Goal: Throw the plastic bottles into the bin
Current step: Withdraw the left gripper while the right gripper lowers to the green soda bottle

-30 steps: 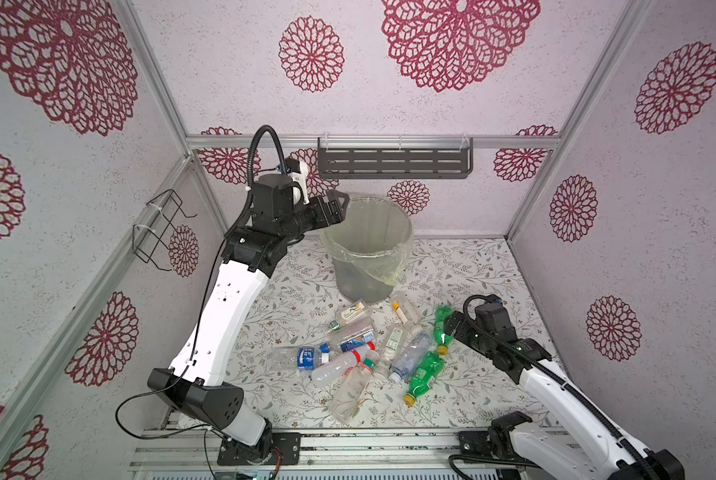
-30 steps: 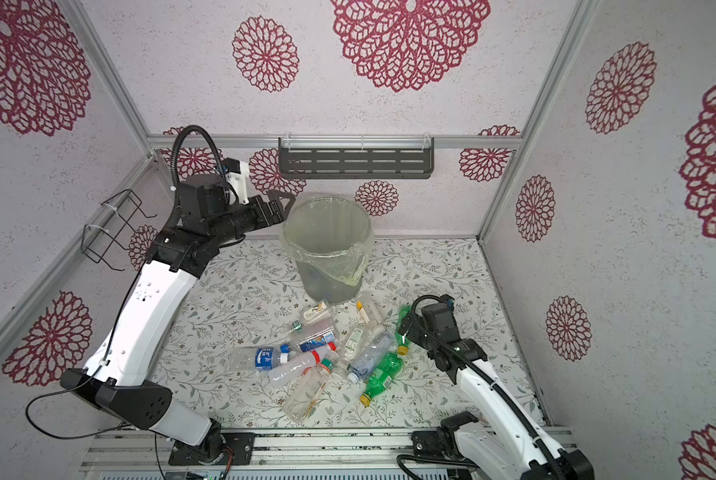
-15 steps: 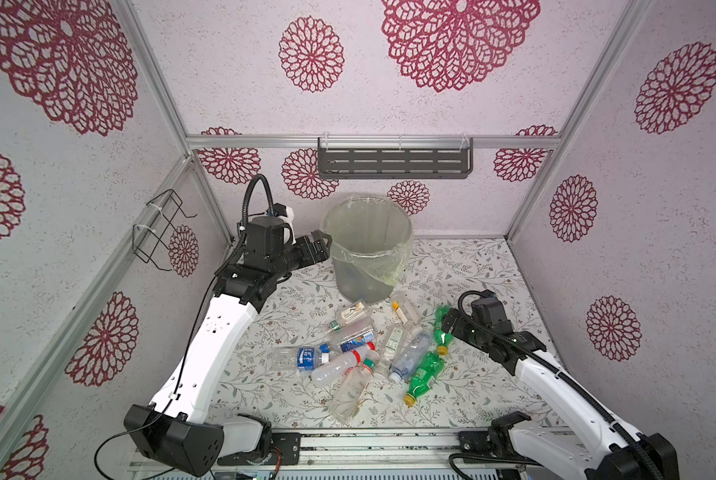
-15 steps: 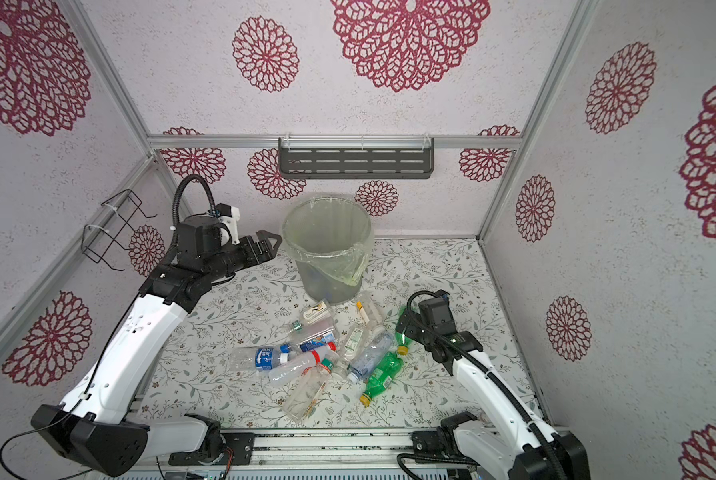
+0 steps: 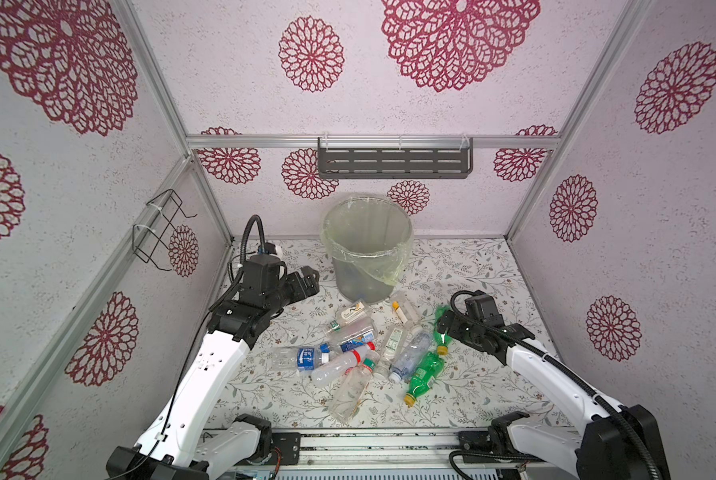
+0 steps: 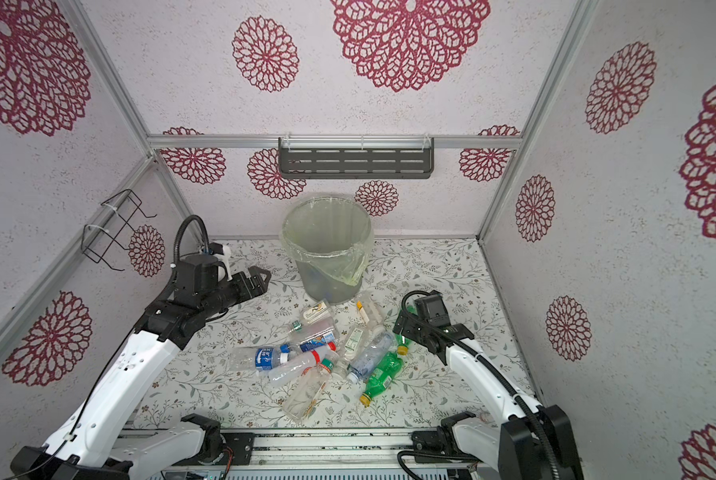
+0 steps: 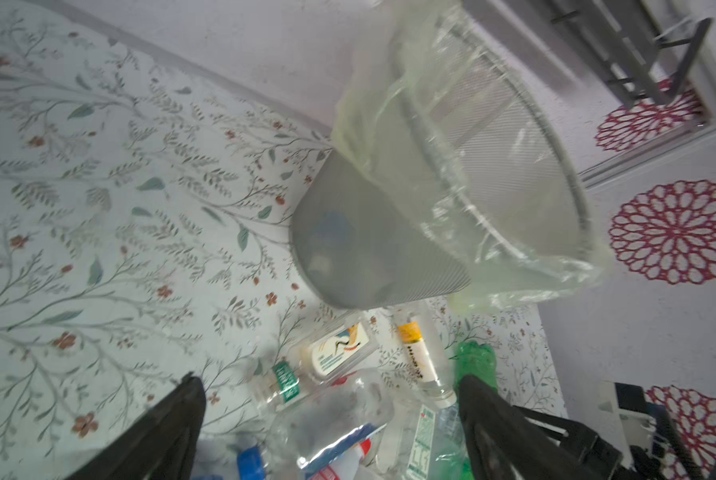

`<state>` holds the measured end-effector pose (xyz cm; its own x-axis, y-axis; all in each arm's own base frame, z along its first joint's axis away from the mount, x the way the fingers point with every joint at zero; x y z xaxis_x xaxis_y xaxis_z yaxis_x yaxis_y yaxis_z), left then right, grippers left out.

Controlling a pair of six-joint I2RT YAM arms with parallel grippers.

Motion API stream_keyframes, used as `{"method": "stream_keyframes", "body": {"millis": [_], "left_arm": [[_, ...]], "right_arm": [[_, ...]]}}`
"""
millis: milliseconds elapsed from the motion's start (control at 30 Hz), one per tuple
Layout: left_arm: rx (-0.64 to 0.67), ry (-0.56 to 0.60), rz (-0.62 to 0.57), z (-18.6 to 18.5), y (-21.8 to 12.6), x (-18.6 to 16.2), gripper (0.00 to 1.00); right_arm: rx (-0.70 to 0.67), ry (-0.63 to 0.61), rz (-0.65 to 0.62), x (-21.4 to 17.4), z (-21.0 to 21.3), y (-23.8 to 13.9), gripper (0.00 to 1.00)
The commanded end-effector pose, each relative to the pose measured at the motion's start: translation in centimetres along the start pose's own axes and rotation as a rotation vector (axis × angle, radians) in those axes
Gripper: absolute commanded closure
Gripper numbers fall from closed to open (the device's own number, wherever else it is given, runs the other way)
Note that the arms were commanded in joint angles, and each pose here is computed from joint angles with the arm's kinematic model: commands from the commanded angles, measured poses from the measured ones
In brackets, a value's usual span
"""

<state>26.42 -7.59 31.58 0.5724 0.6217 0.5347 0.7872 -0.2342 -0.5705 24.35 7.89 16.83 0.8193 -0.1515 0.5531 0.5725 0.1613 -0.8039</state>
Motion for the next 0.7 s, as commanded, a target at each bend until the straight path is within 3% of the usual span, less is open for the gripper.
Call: {"method": "stream_keyframes", "body": {"millis": [0, 667], "left_arm": [[0.076, -0.055, -0.051, 1.8, -0.3, 0.2, 0.03], [0.193, -0.156, -0.03, 7.0, 1.1, -1.5, 0.03]], "right_arm": [[0.013, -0.01, -0.041, 1.2, 0.3, -0.2, 0.03], [0.027, -0.022, -0.002, 1.2, 0.3, 1.6, 0.08]]}}
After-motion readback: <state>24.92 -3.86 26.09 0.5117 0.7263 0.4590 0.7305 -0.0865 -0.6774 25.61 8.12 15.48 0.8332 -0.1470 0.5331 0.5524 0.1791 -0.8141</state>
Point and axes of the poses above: each gripper's point midway between its finger pads, its own y axis out along the fingers, its own z axis along the line the jaws close on, x = y × z, the point moved 8 cm from there along -y, back along the fingers, and after that the axes turned 15 degrees about -y, right-handed, at the moved point
